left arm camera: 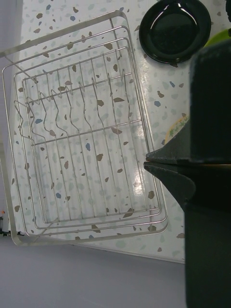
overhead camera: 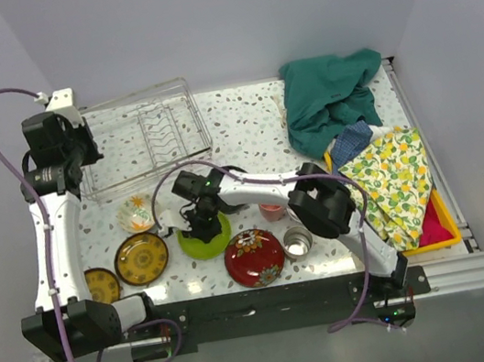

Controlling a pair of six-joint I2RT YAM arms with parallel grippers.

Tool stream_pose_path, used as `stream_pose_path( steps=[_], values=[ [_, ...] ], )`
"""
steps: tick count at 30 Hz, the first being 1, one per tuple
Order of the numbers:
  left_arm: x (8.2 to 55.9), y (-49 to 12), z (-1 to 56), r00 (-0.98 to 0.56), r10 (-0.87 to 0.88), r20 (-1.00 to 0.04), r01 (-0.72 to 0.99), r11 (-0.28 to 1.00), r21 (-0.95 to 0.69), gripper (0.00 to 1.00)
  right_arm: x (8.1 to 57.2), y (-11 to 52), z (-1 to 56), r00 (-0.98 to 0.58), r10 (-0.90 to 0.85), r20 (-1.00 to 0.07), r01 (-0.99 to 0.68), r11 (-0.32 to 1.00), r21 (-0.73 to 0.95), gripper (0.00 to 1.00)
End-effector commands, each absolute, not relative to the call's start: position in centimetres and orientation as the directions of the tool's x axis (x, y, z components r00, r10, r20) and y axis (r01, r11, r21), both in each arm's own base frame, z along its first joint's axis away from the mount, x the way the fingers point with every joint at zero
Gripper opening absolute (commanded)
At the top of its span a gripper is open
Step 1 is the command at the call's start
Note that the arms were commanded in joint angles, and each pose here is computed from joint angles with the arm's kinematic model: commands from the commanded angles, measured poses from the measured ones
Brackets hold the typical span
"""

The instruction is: Load the mixed dishes into the dish rack

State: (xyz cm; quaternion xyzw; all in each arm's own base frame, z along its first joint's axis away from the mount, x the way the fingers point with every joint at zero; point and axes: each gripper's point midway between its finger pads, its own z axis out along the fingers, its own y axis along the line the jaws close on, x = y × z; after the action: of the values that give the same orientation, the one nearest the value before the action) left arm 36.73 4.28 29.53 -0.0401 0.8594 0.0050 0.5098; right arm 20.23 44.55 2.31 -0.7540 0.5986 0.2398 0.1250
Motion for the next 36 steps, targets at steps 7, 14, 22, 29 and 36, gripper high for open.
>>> stream_pose_path(
  steps=[7,14,22,29,36],
  values=[
    [36.2,3.5,32.9,-0.390,-0.063,-0.919,-0.029,0.998,-0.056,0.00,14.6,50.5,0.5,0.240,-0.787,-0.568,-0.929,-0.356,0.101,0.00],
    [36.3,2.9,32.8,-0.380,-0.076,-0.922,-0.012,0.997,-0.078,0.00,13.6,52.2,2.4,0.254,-0.748,-0.614,-0.929,-0.366,0.062,0.00],
    [36.9,1.9,33.4,-0.360,-0.118,-0.925,0.026,0.990,-0.137,0.00,18.2,50.1,10.1,0.279,-0.745,-0.606,-0.954,-0.288,-0.085,0.00],
    [37.5,2.1,30.2,-0.403,-0.134,-0.905,0.009,0.989,-0.151,0.00,27.2,44.5,10.1,0.142,-0.825,-0.548,-0.987,-0.079,-0.137,0.00],
    [38.4,2.5,27.4,-0.459,-0.124,-0.880,-0.004,0.990,-0.138,0.00,33.4,40.6,8.0,0.051,-0.873,-0.484,-0.984,0.038,-0.173,0.00]
  ],
)
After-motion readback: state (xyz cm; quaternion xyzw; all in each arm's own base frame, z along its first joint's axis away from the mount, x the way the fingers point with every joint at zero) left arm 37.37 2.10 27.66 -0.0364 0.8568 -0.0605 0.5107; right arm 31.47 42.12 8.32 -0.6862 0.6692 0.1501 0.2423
